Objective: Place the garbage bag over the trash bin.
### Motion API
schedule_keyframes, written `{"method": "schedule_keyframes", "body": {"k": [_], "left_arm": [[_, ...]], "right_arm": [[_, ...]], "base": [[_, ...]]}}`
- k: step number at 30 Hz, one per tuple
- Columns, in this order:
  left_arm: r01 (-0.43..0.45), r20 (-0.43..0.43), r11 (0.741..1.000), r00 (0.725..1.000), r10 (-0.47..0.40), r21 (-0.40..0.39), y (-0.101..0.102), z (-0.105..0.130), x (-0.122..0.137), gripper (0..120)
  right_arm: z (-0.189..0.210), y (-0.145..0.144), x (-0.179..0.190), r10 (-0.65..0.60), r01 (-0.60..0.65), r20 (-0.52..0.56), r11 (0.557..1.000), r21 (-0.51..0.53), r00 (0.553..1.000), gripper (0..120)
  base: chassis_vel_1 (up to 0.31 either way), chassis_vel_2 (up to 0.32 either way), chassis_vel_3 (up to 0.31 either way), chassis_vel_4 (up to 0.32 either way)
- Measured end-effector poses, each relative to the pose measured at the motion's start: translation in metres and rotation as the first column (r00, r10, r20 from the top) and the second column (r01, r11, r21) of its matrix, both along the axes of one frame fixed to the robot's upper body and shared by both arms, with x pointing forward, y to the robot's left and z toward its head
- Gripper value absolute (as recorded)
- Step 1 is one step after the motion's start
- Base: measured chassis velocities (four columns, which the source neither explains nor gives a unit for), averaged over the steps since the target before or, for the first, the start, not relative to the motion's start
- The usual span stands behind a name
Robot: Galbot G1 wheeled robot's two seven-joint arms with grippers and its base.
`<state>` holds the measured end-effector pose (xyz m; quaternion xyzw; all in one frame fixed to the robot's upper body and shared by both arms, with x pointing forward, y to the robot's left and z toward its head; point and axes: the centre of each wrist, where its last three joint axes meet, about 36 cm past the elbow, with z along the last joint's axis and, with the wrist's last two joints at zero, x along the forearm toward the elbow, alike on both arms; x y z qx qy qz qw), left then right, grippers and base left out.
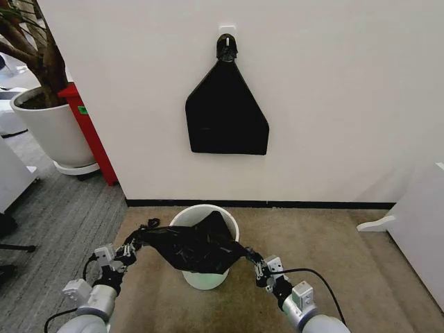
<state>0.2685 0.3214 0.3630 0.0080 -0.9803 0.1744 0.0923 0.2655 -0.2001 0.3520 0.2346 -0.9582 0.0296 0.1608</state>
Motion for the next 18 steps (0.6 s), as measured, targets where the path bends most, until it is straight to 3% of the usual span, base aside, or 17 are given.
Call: {"method": "schedule_keyframes", "body": {"k": [3,18], "left_arm": [[-0.004,-0.007,1.000,1.000,0.004,0.006,0.000,-0.002,-0.002,3],[-0.034,0.059,0.994,0.998,0.027,0.104,-0.009,0.003,-0.023,61]], "right_arm": [[0.000,0.000,-0.002,0.003,-0.003,-0.002,1.000,0.000,1.000,13],[0.014,-0.005,-0.030,0.031,-0.033,-0.043,0.998,-0.051,0.999,71]], "base": [[0.000,0.000,0.000,0.000],[0.000,0.000,0.000,0.000]]}}
